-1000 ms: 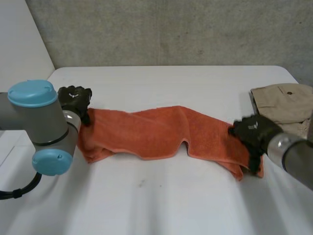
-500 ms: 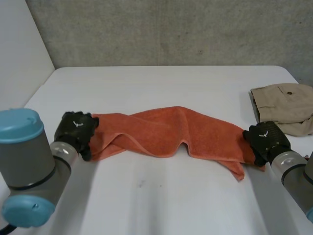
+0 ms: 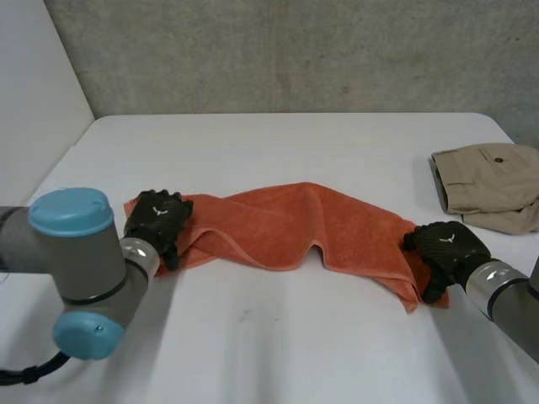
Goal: Fold the laundry.
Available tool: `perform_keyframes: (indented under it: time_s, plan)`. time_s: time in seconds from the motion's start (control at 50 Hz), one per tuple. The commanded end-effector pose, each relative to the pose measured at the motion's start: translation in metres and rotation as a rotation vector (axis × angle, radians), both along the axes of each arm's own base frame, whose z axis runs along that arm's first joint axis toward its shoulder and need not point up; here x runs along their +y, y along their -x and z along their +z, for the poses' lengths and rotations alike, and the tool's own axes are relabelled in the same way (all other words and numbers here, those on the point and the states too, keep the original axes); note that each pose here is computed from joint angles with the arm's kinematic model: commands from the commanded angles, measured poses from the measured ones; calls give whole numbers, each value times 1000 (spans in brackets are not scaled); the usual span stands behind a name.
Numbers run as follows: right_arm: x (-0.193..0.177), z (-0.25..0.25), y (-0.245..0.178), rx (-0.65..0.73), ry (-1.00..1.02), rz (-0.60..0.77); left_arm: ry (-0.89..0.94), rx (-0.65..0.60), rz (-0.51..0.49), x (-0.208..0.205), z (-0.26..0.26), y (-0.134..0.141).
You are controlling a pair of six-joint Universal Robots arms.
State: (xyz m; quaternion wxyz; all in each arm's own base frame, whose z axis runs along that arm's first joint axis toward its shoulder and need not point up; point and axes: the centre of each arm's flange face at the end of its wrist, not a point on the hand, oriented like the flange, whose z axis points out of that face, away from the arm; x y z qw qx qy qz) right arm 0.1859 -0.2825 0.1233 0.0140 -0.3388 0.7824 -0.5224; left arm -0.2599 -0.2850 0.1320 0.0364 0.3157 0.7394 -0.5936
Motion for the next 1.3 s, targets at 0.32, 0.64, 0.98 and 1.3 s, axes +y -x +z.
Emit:
perform_keyframes:
  time_s: [0.32, 0.64, 0.98, 1.3]
  plan:
    - [-17, 2, -3, -71, 6, -39, 44, 13, -28, -38, -15, 29]
    - [-13, 3, -5, -98, -36, -45, 115, 30, -2, -41, 18, 28]
    - [-14, 8, -20, -172, -50, -32, 243, 103, -10, -9, 103, 17]
    - [-44, 16, -29, -207, 21, -55, 279, 173, 3, 3, 139, 8]
